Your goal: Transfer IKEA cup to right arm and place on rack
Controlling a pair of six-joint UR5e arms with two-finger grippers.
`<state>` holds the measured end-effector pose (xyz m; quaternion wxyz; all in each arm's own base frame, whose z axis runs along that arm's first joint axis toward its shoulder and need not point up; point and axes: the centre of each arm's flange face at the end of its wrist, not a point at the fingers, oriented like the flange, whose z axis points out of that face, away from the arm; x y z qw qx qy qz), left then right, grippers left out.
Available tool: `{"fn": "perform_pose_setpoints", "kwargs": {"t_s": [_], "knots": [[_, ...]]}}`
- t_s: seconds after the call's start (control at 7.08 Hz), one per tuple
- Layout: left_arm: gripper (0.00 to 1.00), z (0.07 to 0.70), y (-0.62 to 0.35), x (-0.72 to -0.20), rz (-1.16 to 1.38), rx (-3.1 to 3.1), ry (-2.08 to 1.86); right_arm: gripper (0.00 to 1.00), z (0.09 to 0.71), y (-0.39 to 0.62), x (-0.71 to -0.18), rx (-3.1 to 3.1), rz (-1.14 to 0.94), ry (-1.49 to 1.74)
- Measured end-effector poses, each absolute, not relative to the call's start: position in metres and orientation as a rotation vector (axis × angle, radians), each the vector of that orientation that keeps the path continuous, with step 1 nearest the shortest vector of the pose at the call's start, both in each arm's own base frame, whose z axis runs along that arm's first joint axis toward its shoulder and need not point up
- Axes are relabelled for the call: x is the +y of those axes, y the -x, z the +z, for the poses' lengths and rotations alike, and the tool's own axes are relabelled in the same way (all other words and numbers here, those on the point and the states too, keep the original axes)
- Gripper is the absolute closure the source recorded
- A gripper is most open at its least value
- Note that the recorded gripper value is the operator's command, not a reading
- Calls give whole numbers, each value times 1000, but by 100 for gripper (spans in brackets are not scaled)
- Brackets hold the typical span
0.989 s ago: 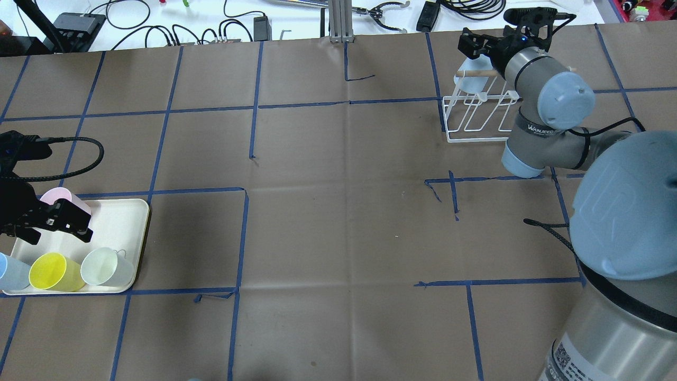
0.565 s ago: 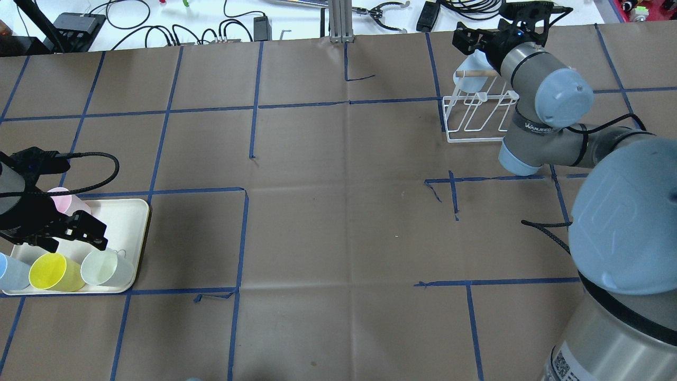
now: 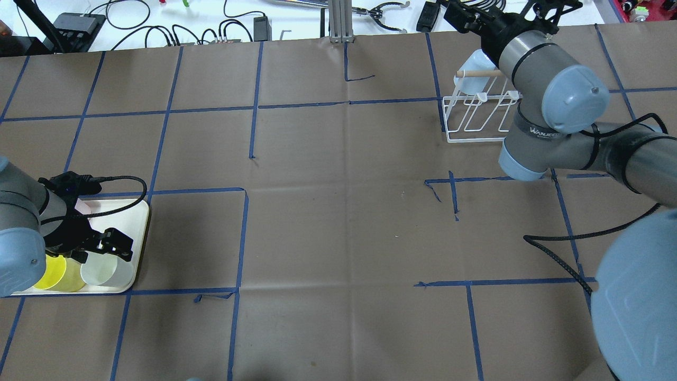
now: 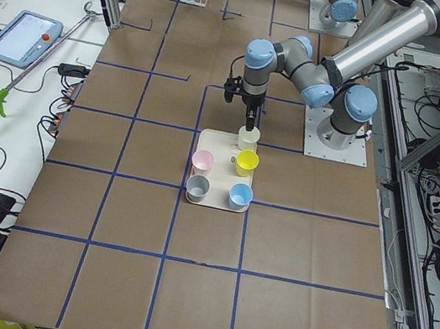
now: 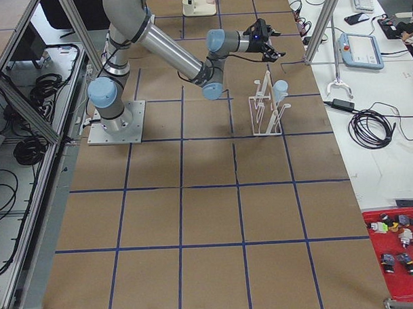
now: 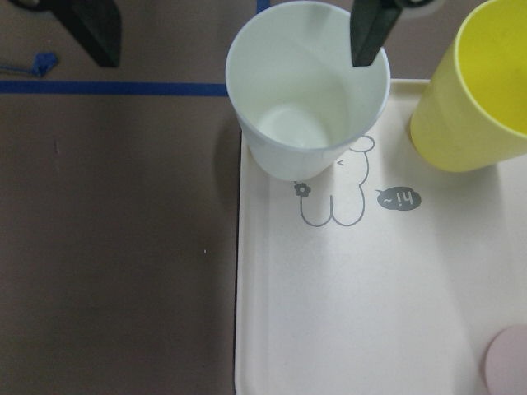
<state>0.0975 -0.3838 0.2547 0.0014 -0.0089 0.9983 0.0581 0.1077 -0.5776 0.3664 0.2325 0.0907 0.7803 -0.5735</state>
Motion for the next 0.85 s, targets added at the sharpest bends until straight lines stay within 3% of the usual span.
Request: {"fn": "perform_pose_setpoints", "kwargs": {"t_s": [0.14,0.28,0.42,0.56,0.71,0.85], "knots": [[4,244,-98,-384,210,3139,25,0,377,-123,-558,2065,-1476,-316],[12,238,-98,-383,230,3143,20,0,383,-139,-542,1995,-1372,-379],[35,236,-98,-383,239,3144,10,0,385,-154,-530,1935,-1267,-455],[74,235,-98,-383,243,3144,-4,0,383,-170,-521,1872,-1150,-547],[99,235,-98,-382,250,3140,-15,0,383,-189,-511,1806,-1035,-628],[100,236,-100,-382,261,3130,-25,0,386,-209,-501,1749,-933,-687]]}}
